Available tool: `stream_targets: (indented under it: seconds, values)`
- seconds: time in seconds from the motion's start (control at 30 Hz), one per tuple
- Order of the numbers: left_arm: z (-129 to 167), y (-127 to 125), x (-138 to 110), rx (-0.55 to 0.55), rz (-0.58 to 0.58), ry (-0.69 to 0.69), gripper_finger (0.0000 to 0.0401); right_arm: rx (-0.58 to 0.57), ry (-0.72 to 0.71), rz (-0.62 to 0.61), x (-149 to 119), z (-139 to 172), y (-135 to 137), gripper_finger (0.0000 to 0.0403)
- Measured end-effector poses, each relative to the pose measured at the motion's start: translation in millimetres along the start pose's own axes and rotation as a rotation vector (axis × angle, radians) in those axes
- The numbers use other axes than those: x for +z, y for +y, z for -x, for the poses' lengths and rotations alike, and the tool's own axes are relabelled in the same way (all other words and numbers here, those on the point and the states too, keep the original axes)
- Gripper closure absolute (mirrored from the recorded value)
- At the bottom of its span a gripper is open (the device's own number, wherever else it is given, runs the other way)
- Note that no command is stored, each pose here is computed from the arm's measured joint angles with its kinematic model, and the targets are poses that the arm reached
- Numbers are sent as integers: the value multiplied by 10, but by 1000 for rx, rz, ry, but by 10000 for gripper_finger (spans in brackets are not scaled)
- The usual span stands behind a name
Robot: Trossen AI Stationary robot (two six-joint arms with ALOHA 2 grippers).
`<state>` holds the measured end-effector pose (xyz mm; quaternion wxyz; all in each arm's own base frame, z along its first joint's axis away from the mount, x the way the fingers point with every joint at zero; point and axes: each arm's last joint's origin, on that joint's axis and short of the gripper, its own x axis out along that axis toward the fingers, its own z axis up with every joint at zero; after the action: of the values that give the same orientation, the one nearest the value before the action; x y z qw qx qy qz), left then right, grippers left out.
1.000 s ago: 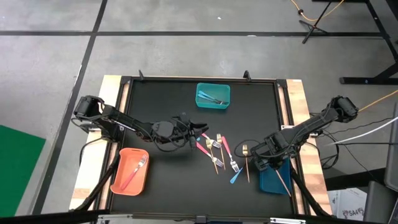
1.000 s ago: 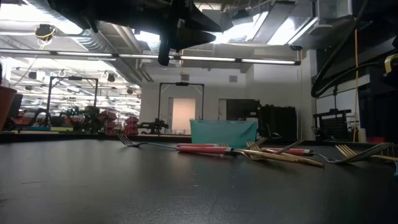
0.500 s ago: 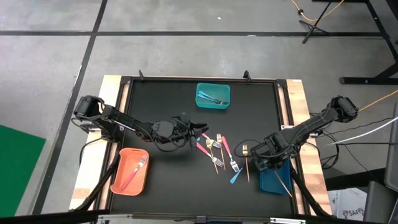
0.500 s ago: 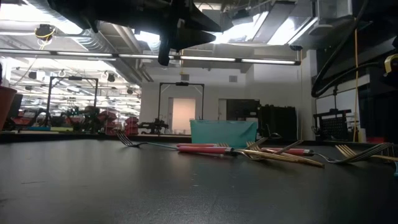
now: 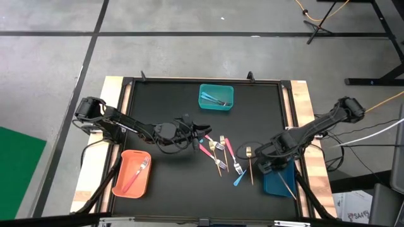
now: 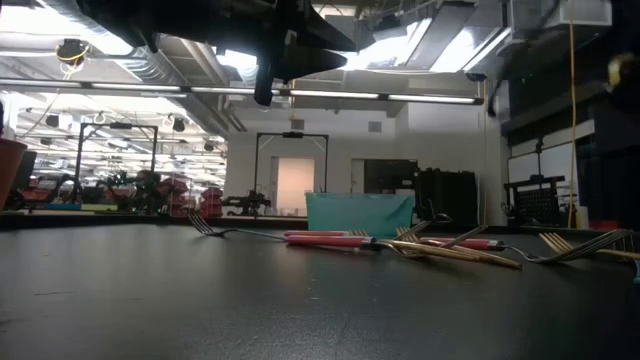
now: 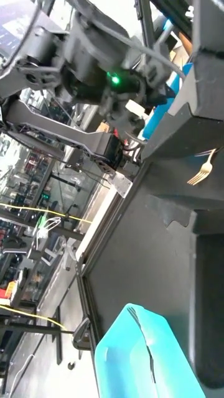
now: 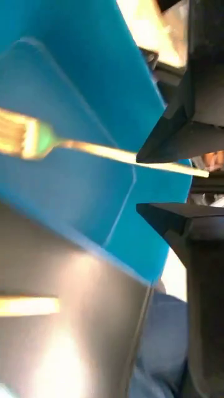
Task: Sort silverware by color (type)
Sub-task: Put the pink fork into the orange bin
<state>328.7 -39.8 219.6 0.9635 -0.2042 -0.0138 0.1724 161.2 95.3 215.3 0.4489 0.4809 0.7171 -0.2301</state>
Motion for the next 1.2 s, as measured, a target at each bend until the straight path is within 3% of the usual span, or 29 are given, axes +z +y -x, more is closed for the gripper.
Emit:
stream_targets:
  seconds: [0.37,0.53,0.73,0.93,1.2]
  values:
    - [-52,-49,74,2,29,-3,310,118,-437,187,-96,408,10,303]
    - [-162,-80,173,42,14,64,310,81,-621,295,-59,447,2,303]
    - [-285,-90,291,24,-79,264,310,1,-814,422,-18,482,3,303]
    - [-299,-81,298,-38,-211,358,310,-46,-915,468,2,504,3,303]
    - [-298,-83,298,-48,-251,358,310,-53,-997,455,15,524,13,303]
